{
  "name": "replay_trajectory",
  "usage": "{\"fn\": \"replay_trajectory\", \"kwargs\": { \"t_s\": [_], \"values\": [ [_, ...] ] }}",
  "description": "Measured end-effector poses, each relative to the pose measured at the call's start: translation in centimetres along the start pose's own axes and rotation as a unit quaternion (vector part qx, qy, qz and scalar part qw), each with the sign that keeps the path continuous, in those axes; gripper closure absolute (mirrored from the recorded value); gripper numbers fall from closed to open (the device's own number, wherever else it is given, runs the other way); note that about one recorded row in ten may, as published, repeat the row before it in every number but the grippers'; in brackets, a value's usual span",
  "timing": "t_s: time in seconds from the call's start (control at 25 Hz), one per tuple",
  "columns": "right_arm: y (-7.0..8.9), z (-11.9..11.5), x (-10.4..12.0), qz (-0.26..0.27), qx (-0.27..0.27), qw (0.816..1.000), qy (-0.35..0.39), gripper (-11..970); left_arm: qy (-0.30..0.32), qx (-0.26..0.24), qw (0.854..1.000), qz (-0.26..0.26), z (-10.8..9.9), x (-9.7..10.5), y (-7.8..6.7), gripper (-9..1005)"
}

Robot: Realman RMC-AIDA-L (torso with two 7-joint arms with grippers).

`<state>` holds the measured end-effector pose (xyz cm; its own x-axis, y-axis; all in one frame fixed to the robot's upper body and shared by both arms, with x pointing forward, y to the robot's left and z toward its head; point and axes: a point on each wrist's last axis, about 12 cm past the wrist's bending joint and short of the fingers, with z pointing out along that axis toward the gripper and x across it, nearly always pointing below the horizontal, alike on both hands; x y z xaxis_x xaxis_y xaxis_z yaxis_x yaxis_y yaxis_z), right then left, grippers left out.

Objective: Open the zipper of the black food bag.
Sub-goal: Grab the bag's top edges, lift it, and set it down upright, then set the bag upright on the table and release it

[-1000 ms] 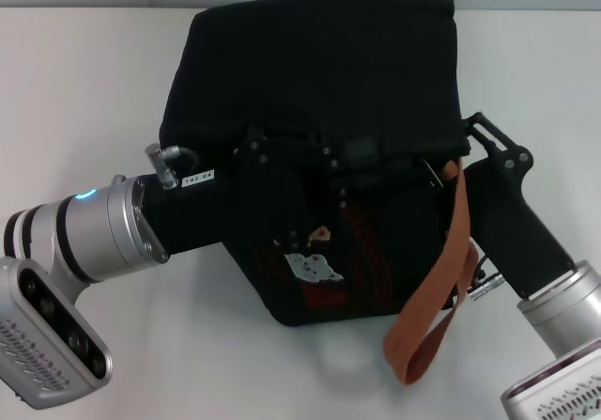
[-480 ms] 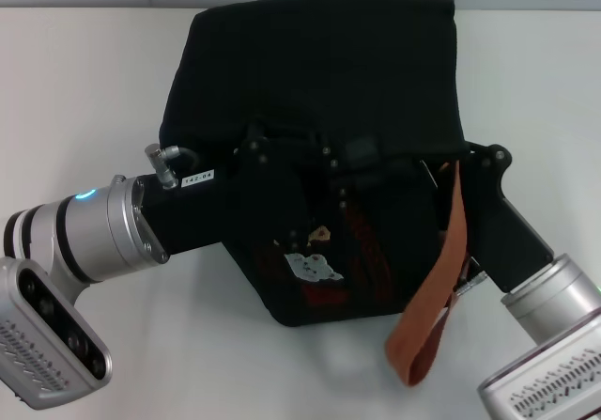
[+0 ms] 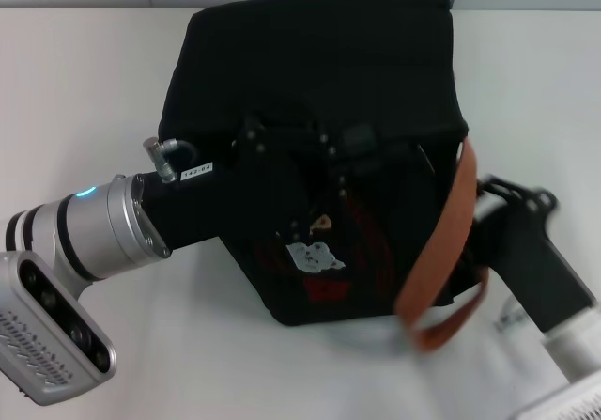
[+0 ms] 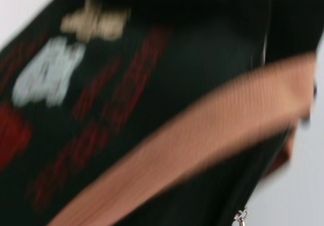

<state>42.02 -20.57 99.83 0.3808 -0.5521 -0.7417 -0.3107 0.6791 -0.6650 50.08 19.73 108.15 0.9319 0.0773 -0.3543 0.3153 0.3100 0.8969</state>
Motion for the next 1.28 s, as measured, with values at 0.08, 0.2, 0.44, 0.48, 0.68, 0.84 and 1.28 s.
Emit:
{"fn": "replay_trajectory", "kwargs": {
  "t_s": [0.08,0.2,0.44,0.48,0.68,0.84,1.28],
  "values": [
    [0.0,-1.6,1.1,-0.001,-0.001,0.999,0.04,960,0.004,-0.005,1.0,-0.004,0.0,0.0,0.0,914],
    [0.0,-3.1,2.2,0.012,-0.003,0.997,0.076,960,0.011,-0.012,1.0,-0.01,0.0,0.0,-0.1,915],
    [-1.2,-4.7,0.6,0.071,0.075,0.994,0.02,959,0.06,-0.082,0.991,-0.084,-0.2,0.0,-0.5,915],
    [-1.6,-5.0,0.1,0.085,0.093,0.992,0.0,959,0.073,-0.106,0.985,-0.113,-0.4,-0.1,-0.6,915],
    [-3.4,-6.5,-1.1,0.159,0.138,0.974,-0.086,833,0.134,-0.204,0.929,-0.277,-2.1,-0.6,-2.1,916],
    [-4.7,-7.6,-1.3,0.245,0.105,0.951,-0.155,672,0.157,-0.25,0.883,-0.364,-3.4,-1.7,-3.6,916],
    [-7.0,-6.1,-0.8,0.395,-0.201,0.87,-0.214,234,0.167,-0.243,0.839,-0.458,-4.3,-2.6,-5.4,917]
  ]
}}
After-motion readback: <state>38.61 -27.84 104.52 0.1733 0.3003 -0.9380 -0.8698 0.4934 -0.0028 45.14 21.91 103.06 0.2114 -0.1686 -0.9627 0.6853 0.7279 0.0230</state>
